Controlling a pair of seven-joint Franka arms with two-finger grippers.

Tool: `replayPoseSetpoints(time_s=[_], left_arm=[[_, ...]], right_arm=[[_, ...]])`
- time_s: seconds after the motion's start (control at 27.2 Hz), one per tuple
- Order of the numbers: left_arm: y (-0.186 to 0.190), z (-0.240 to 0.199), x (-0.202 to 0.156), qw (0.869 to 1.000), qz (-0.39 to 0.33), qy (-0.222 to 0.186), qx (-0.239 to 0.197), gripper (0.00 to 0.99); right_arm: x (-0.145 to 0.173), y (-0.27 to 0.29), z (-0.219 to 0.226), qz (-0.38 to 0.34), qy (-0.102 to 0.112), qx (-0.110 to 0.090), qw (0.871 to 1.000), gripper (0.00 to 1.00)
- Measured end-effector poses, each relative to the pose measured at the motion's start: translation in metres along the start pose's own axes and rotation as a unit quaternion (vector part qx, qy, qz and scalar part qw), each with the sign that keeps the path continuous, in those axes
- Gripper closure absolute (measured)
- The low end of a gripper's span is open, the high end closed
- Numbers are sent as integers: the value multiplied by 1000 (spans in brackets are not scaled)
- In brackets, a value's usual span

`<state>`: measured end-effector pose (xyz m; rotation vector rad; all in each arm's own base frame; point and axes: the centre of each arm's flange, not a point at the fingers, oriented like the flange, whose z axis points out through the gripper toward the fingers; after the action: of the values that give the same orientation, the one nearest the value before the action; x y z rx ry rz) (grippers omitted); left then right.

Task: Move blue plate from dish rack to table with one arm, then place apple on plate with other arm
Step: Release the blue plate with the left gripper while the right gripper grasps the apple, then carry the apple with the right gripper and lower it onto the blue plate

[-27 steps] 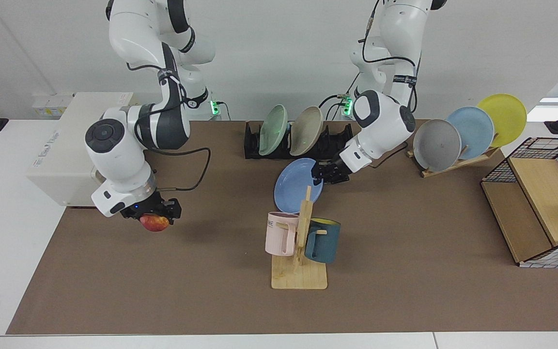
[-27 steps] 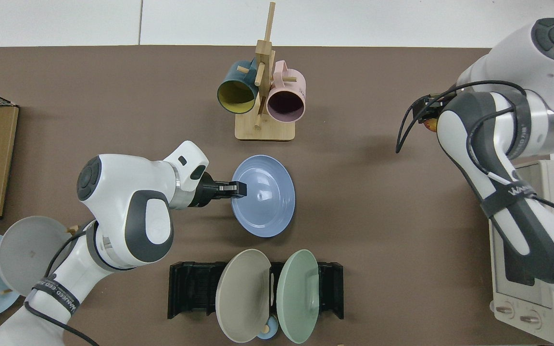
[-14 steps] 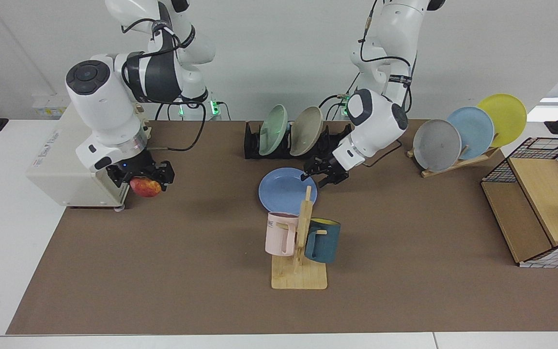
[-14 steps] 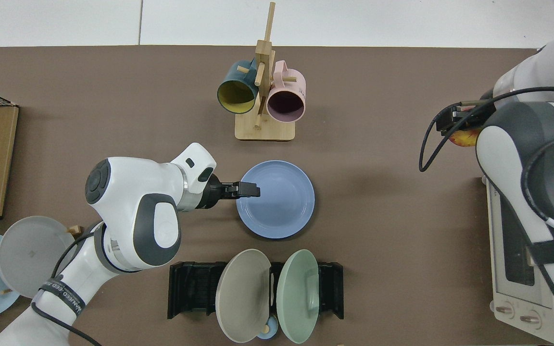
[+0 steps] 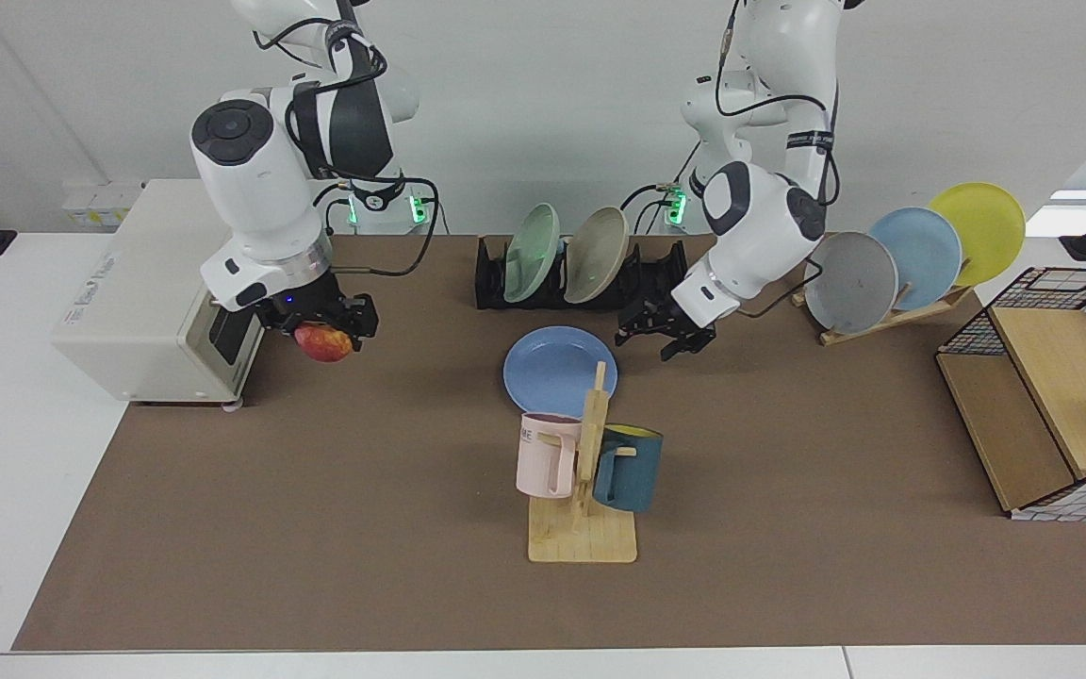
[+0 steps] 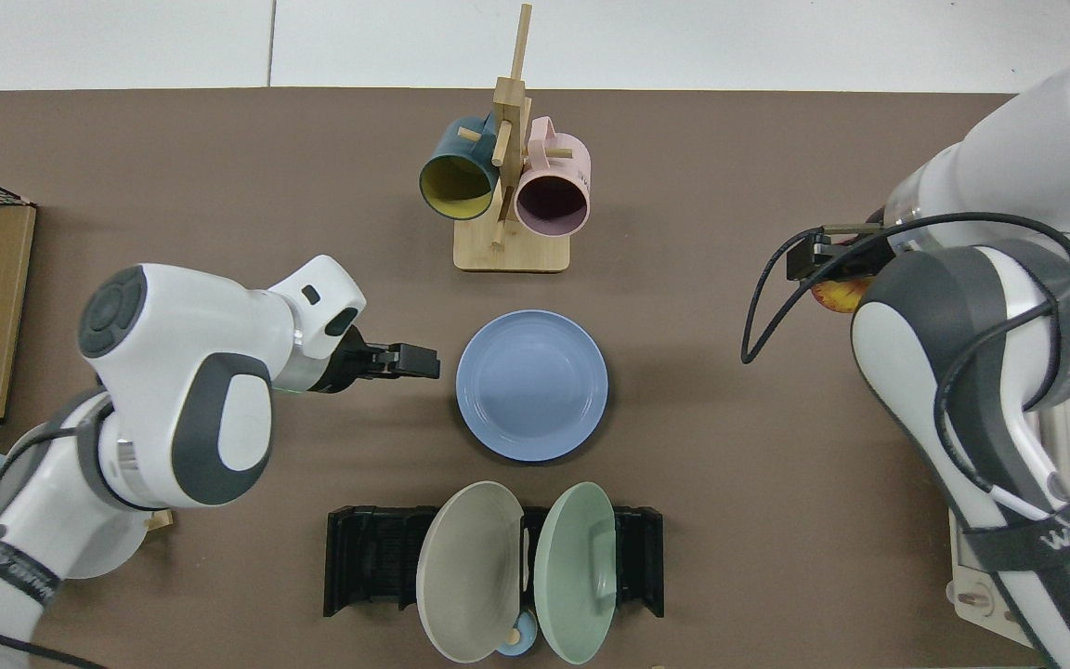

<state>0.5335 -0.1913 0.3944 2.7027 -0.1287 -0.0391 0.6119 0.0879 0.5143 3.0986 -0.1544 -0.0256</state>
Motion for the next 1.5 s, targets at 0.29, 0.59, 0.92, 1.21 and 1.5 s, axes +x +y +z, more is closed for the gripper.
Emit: replayPoseSetpoints(time_s=[0.29,0.59,0.92,1.21,1.5], left_arm=[[-14,-122,-8,989,49,-46,133,4],[1,-193,-12,979,57,-48,191,4],[4,-246,-13,977,48,-42,205,0],[0,-249,-2,976,46,-42,208,0],[-3,-249,0,976,43,-42,207,0]], right_arm=[[-13,-49,-3,17,6,10,1000,216],[-45,-130,-2,53,9,15,998,216],[-74,-214,25,85,21,29,996,216],[-88,-259,69,104,7,21,994,216],[-95,-287,113,133,-1,16,991,216]])
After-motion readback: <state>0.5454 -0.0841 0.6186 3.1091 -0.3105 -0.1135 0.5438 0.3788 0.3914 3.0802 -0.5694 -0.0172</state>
